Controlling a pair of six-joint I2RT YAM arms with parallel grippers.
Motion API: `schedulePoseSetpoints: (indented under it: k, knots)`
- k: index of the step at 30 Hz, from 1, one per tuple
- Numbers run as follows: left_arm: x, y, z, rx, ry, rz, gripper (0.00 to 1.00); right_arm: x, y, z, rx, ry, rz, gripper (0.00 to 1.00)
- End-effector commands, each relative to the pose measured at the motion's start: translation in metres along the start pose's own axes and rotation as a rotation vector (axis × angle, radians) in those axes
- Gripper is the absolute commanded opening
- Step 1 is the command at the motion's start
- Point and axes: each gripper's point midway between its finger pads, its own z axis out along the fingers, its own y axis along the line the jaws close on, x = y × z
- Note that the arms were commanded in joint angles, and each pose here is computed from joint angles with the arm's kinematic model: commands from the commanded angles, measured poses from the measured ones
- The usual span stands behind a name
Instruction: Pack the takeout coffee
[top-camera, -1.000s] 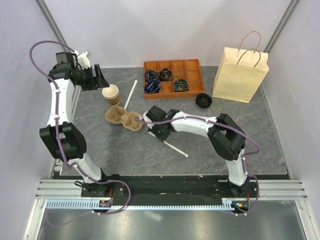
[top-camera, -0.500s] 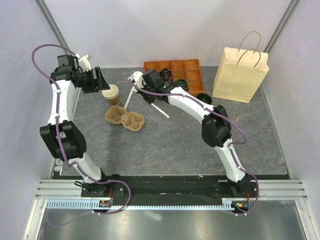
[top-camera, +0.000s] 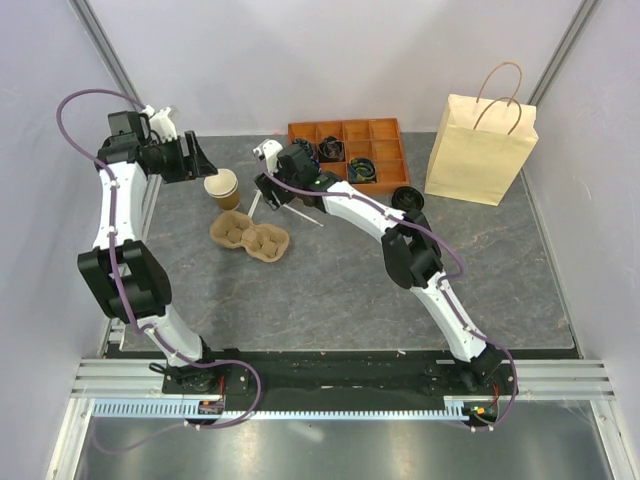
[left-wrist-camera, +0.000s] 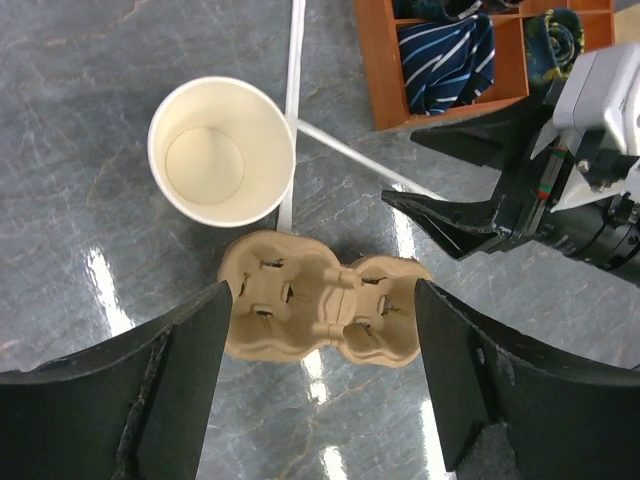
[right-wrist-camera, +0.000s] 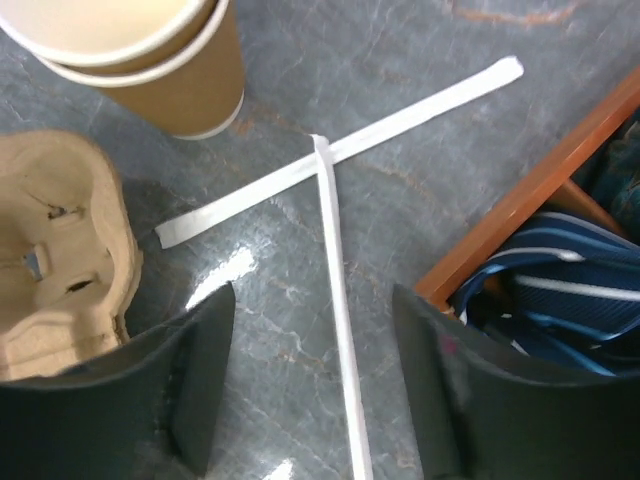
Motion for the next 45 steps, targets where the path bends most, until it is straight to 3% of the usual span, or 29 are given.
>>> schedulePoseSetpoints:
  k: [1,6,8,11,14,21,31,45]
  knots:
    - [-0.007,-0.005,0.004,0.0,0.007,0.16,0.81,-0.079,0.0,-0.027,-0.015,-0.205,0.049,0.76]
    - [0.0,-0.002,0.019,-0.088,0.108,0.292,0.78,-0.127,0.009,-0.091,-0.079,-0.275,0.101,0.88]
    - [0.005,-0.006,0.026,-0.067,0.138,0.316,0.76,-0.121,0.006,-0.106,-0.088,-0.252,0.111,0.9]
    - [0.006,-0.005,0.036,-0.127,0.179,0.405,0.68,-0.128,-0.001,-0.153,-0.107,-0.256,0.133,0.95]
    - [0.008,0.002,0.049,-0.206,0.218,0.474,0.54,-0.101,-0.006,-0.172,-0.123,-0.175,0.155,0.98]
    - [0.013,0.017,0.066,-0.268,0.277,0.507,0.5,-0.054,-0.005,-0.186,-0.14,-0.038,0.165,0.98]
    - [0.017,0.029,0.085,-0.274,0.305,0.515,0.47,-0.059,-0.002,-0.184,-0.166,-0.043,0.195,0.98]
    - [0.029,0.015,0.11,-0.23,0.34,0.535,0.43,-0.055,-0.006,-0.17,-0.166,-0.03,0.227,0.98]
